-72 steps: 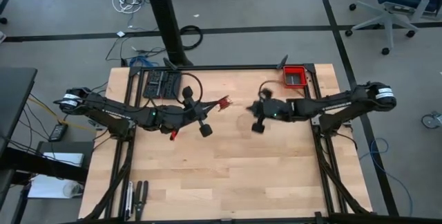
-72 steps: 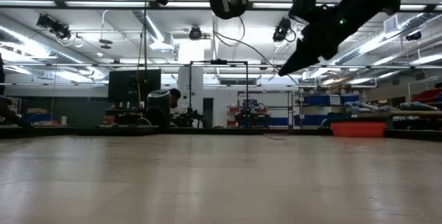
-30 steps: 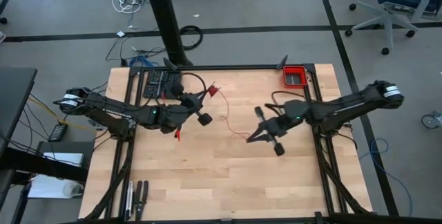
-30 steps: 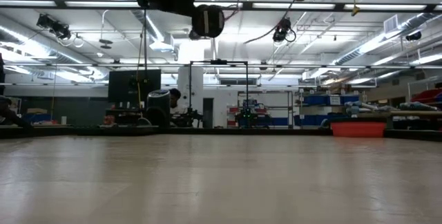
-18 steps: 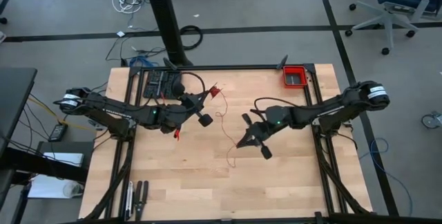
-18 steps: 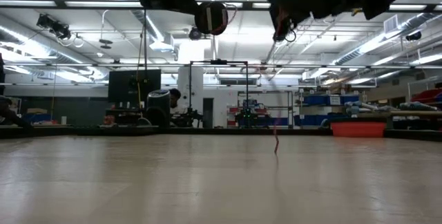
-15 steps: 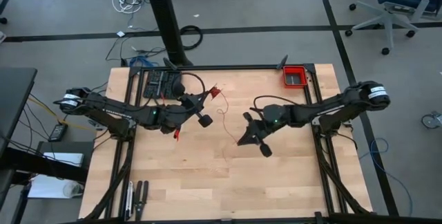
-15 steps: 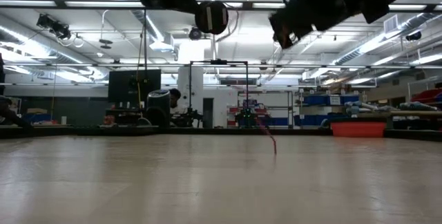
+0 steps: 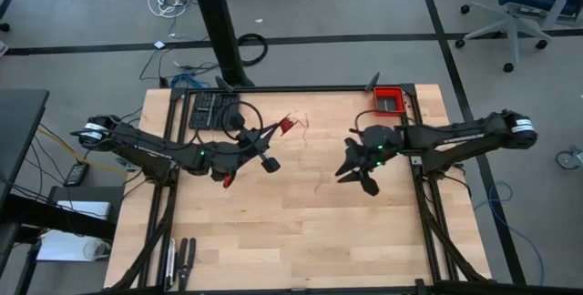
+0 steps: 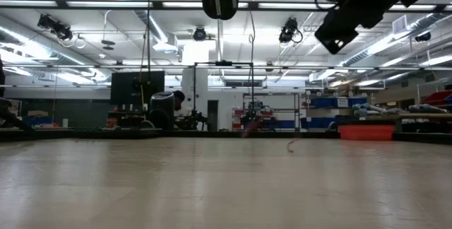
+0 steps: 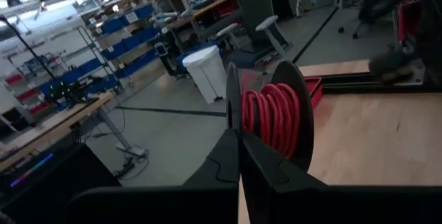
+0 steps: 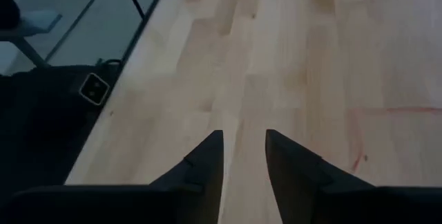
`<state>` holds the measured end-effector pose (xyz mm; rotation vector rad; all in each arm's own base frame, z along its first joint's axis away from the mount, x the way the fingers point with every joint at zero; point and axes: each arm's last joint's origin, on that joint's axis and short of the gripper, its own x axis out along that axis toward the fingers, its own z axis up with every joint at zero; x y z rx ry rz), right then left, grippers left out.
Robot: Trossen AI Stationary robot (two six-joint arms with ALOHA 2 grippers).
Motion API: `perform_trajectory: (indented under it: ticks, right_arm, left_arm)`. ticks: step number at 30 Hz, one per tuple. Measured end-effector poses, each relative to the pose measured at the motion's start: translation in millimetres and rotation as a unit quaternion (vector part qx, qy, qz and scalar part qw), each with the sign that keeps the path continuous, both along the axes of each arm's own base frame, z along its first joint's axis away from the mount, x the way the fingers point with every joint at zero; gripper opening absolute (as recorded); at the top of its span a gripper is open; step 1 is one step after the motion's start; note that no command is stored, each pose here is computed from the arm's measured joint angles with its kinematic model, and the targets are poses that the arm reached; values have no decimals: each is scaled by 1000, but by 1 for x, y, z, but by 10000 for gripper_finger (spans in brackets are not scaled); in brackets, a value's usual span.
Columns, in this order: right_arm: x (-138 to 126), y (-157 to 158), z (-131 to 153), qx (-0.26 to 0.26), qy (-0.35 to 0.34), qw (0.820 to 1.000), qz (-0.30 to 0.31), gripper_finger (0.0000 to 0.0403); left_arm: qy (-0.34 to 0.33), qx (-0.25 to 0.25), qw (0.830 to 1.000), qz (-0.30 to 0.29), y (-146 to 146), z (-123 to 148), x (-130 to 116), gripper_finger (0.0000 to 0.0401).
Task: Coil cords
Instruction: Uncoil the red wire from the black spool
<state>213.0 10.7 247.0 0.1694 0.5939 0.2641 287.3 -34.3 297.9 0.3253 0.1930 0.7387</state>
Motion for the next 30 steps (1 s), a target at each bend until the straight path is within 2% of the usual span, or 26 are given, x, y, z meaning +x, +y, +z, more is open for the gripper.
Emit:
perform_trajectory:
  ticks: [3, 6, 8, 13, 17, 20, 23, 30]
  right_arm:
    - [-10, -5, 12, -55, -34, 995, -69, 106]
    - [-18, -12, 24, -119, -73, 976, -165, 100]
    - [-21, -14, 32, -132, -103, 965, -200, 96]
    - [-18, -6, 47, -125, -184, 962, -160, 84]
    - [-10, 3, 49, -122, -212, 962, -125, 77]
    - [-2, 10, 48, -114, -231, 963, -83, 73]
    - [8, 14, 47, -122, -255, 956, -72, 72]
    - [25, 21, 41, -153, -280, 946, -58, 72]
  left_arm:
    - [3, 8, 1000, -9, -3, 1, 0, 5]
    - [-2, 16, 999, -37, -7, 4, 0, 5]
    - [3, 28, 998, -60, -11, 5, 1, 5]
    - [-1, 47, 991, -127, -18, 8, 2, 5]
    - [6, 57, 983, -176, -22, 8, 3, 3]
    - [14, 67, 973, -221, -24, 7, 4, 2]
    - [16, 70, 960, -270, -27, 6, 5, 2]
    - [22, 69, 950, -305, -29, 5, 5, 1]
